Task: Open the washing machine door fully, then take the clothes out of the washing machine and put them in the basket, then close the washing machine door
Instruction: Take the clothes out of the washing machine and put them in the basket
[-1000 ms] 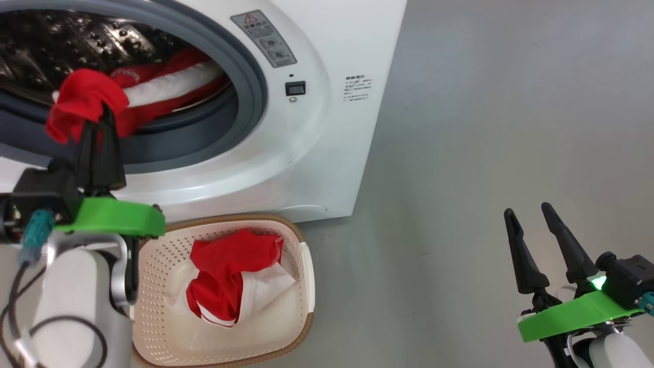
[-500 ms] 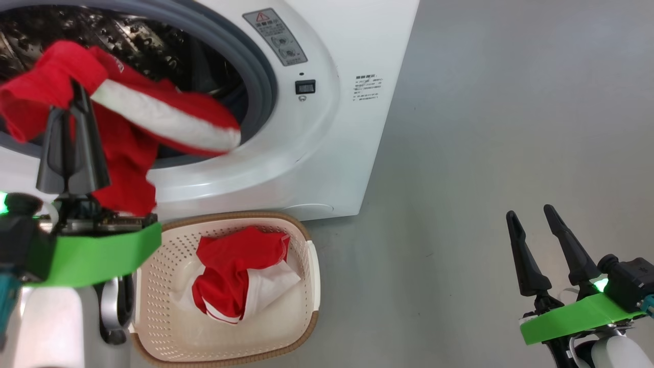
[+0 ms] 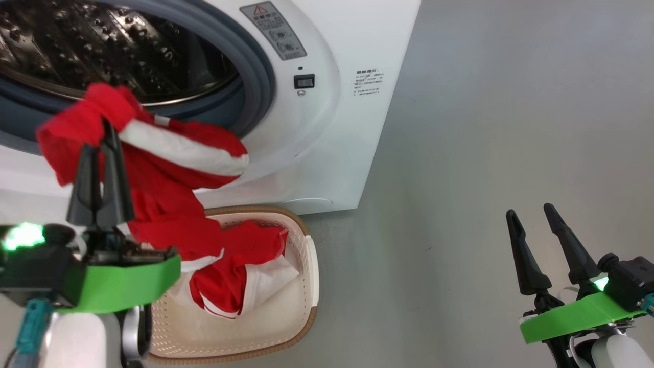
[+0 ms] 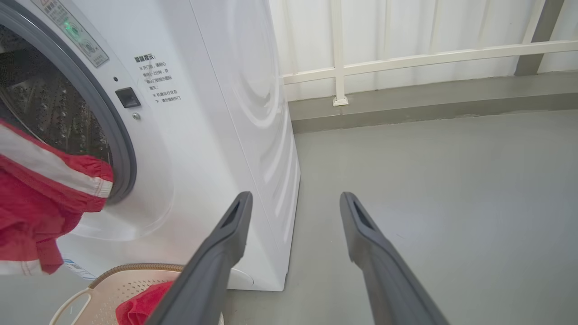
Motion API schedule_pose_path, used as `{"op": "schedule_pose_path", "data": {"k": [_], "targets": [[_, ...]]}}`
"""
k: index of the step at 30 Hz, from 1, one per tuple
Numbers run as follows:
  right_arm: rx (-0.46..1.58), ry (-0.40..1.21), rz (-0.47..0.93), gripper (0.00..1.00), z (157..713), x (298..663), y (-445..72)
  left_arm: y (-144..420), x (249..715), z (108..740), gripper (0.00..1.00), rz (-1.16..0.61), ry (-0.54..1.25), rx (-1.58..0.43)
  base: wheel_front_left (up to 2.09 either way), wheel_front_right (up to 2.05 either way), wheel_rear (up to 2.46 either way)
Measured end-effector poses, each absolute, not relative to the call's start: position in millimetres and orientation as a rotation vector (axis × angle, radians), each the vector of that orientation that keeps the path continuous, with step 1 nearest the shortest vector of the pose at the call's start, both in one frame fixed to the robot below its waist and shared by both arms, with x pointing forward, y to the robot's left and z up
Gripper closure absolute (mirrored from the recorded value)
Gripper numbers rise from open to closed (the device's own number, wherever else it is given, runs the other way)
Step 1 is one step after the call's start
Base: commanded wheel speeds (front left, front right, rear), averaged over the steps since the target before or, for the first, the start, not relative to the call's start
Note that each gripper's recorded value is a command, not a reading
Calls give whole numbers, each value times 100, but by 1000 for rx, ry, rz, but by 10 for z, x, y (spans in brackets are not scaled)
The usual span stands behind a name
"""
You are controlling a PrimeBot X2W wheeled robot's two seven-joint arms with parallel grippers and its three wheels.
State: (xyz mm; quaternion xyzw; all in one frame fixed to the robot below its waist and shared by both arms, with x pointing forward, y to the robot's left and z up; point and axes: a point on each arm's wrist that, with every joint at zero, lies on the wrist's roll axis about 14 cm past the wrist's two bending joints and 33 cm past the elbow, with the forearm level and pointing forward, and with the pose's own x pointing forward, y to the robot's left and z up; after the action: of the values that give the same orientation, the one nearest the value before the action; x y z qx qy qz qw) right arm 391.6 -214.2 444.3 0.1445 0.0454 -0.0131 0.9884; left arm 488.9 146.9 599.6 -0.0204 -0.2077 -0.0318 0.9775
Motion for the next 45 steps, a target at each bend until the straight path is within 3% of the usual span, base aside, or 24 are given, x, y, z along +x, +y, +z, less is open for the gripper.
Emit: {"op": "schedule_pose_path", "data": {"k": [23,45], "targets": [[277,120,-43,0,4276,4130,-2205,1336,4790,3811,100,-83,219,-62,0,0,0],[266,193,-51,0,3889,4388,-2218,986,4648,2324,100,-199,666,-68,0,0,0]]}}
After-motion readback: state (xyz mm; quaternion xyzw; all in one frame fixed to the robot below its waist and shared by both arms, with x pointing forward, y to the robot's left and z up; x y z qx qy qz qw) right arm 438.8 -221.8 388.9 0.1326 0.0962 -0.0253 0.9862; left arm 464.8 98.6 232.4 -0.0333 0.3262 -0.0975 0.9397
